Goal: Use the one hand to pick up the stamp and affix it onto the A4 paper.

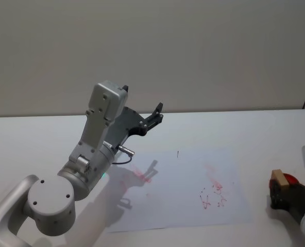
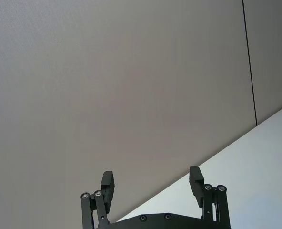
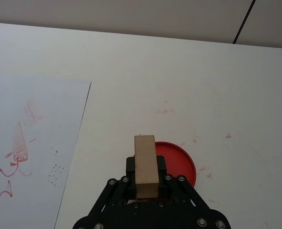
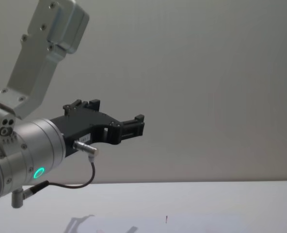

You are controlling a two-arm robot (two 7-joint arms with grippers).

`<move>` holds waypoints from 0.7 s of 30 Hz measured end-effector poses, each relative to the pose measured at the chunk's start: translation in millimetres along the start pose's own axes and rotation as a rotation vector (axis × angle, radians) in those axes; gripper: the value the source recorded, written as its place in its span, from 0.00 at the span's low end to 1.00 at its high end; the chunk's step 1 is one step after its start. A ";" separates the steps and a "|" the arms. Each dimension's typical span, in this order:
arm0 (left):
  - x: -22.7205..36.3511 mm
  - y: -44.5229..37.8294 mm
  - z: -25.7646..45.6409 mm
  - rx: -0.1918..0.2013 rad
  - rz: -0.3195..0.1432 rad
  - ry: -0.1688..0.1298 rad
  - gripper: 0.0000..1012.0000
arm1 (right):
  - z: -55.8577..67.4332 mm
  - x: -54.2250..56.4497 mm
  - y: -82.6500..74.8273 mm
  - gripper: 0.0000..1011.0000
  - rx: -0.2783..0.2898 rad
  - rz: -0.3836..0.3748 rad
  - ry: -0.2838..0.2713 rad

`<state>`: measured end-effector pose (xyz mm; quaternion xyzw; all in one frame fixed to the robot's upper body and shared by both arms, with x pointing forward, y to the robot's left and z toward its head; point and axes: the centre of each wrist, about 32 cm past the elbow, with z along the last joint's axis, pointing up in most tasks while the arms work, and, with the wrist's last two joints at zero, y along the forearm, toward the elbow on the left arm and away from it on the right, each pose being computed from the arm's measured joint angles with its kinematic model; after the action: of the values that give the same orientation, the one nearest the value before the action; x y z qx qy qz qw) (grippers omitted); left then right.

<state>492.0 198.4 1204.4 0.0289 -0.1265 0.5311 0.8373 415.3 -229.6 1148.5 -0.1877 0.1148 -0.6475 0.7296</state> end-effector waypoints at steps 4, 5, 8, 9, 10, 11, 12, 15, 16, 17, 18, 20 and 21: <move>0.0 0.0 0.0 0.000 0.000 0.000 0.99 | 1.1 0.2 0.3 0.22 0.009 0.002 -0.011; 0.0 0.0 0.0 0.000 0.000 0.000 0.99 | 1.7 0.2 0.3 0.21 0.013 0.003 -0.014; 0.0 0.0 0.0 0.000 0.000 0.000 0.99 | 5.5 0.1 0.1 0.22 0.037 0.010 -0.031; 0.0 0.0 0.0 0.000 0.000 0.000 0.99 | 7.9 0.1 0.1 0.22 0.051 0.015 -0.042; 0.0 0.0 0.0 0.000 0.000 0.000 0.99 | 9.5 0.0 0.1 0.21 0.059 0.019 -0.048; 0.0 0.0 0.0 0.000 0.000 0.000 0.99 | 10.5 -0.1 0.1 0.21 0.065 0.022 -0.052; 0.0 0.0 0.0 0.000 0.000 0.000 0.99 | 11.8 -0.2 0.1 0.21 0.072 0.026 -0.058; 0.0 0.0 0.0 0.000 0.000 0.000 0.99 | 19.0 -1.1 0.5 0.22 0.106 0.046 -0.082; 0.0 0.0 0.0 0.000 0.000 0.000 0.99 | 20.1 -1.3 0.6 0.21 0.112 0.051 -0.088; 0.0 0.0 0.0 0.000 0.000 0.000 0.99 | 23.4 -1.9 0.9 0.22 0.126 0.063 -0.099; 0.0 0.0 0.0 0.000 0.000 0.000 0.99 | 25.6 -2.3 1.2 0.22 0.136 0.069 -0.105; 0.0 0.0 0.0 0.000 0.000 0.000 0.99 | 29.5 -3.3 2.0 0.22 0.152 0.084 -0.117; 0.0 0.0 0.0 0.000 0.000 0.000 0.99 | 32.7 -4.2 2.7 0.21 0.165 0.099 -0.126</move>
<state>492.0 198.4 1204.4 0.0289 -0.1264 0.5310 0.8374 430.7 -221.1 1176.6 -0.1615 0.0240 -0.6048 0.7795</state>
